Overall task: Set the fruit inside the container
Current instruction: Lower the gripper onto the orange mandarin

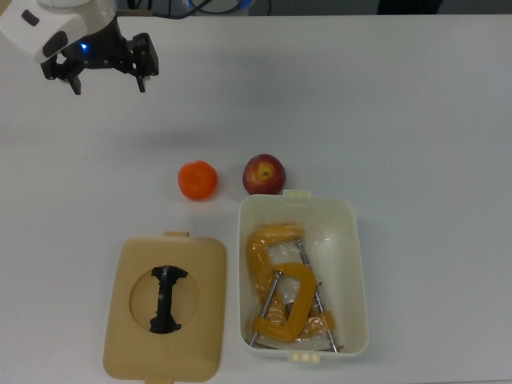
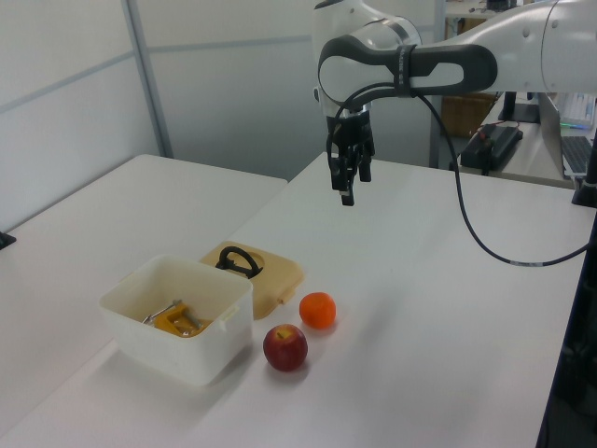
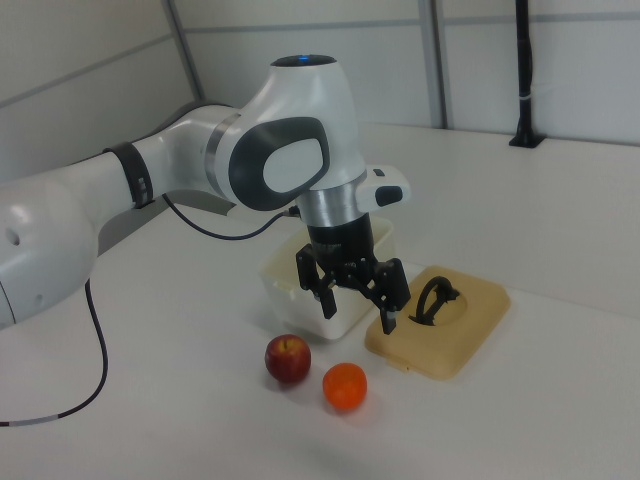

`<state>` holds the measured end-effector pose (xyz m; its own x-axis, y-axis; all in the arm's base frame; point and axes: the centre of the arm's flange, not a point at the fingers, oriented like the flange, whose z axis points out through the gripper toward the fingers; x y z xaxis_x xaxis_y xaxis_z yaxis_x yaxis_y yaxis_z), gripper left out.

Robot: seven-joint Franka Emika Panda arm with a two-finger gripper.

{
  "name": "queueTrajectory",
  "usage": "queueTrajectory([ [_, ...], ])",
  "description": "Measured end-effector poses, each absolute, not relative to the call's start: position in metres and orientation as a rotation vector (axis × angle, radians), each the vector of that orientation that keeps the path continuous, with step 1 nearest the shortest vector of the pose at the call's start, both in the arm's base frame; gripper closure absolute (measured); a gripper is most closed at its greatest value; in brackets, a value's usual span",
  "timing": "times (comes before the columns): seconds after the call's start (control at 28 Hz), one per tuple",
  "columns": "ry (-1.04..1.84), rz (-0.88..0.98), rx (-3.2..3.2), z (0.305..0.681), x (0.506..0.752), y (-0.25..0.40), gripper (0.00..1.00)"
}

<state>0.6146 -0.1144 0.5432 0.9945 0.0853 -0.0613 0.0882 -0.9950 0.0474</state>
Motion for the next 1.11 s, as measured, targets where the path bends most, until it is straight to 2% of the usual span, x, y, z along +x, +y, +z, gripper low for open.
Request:
queueTrajectory([
  [0.14, 0.147, -0.091, 3.087, 0.548, 0.607, -0.109, 0.0],
  [0.29, 0.203, -0.091, 3.087, 0.565, 0.579, -0.086, 0.0],
  [0.43, 0.27, -0.083, 3.084, 0.562, 0.562, -0.06, 0.0],
  [0.75, 0.373, 0.016, 3.065, 0.487, 0.572, -0.027, 0.0],
  [1.11, 0.425, 0.078, 3.054, 0.412, 0.601, -0.012, 0.0],
])
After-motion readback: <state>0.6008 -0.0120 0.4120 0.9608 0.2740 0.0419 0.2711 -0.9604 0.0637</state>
